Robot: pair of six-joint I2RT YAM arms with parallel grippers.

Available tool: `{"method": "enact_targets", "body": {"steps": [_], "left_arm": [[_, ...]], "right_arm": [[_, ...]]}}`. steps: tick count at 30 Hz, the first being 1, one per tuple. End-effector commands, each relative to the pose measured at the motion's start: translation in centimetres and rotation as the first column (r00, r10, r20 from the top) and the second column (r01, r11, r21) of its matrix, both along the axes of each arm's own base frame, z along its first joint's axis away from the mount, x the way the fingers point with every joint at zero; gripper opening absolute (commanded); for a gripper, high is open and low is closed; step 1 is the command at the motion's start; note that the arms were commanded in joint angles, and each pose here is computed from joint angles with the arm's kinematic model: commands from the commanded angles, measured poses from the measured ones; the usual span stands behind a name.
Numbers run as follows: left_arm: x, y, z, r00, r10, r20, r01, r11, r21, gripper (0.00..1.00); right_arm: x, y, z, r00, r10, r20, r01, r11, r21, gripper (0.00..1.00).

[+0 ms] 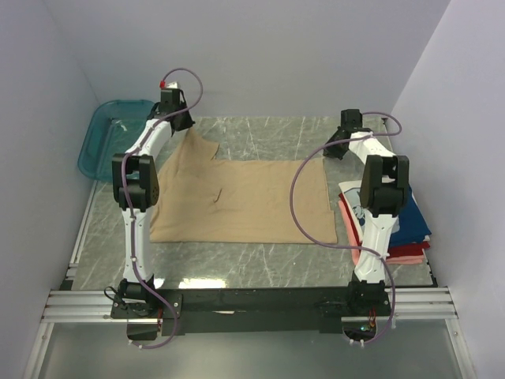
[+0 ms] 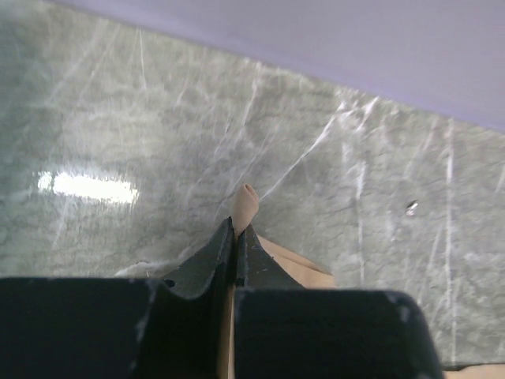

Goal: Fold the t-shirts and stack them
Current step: Fold the tshirt

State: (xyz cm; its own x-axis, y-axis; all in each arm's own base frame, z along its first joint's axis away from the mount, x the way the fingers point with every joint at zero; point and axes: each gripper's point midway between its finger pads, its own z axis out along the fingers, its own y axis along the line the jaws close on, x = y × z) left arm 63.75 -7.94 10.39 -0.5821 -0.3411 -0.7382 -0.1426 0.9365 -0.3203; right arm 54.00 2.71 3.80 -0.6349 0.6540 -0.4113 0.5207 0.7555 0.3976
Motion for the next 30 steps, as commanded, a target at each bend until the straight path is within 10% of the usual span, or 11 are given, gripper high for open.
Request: {"method": "enact_targets", "body": {"steps": [1, 13, 22, 30], "left_arm": [[1.0, 0.4, 9.0, 0.985, 0.0, 0.175, 0.001, 1.0, -0.005, 0.0], [0.8, 1.8, 11.2, 0.977, 0.026, 0.209, -0.028, 1.0, 0.007, 0.02], [1.0, 1.5, 8.0, 0.988, 0.014, 0.151, -0.013, 1.0, -0.004, 0.01], [1.1, 1.3, 7.4, 0.99, 0.012, 0.143, -0.009, 1.0, -0.022, 0.01]], "right_arm": [[1.5, -1.4, 4.8, 0.991, -0.03, 0.132, 0.027, 0.999, 0.03, 0.0], [1.4, -1.1, 5.6, 0.988, 0.001, 0.156, -0.014, 0.997, 0.079, 0.02], [0.2, -1.1, 1.1, 0.999, -0.031, 0.016, 0.03, 0.998, 0.05, 0.43], [-0.6, -1.2, -1.1, 0.996, -0.054, -0.068, 0.055, 0.998, 0.009, 0.36]]}}
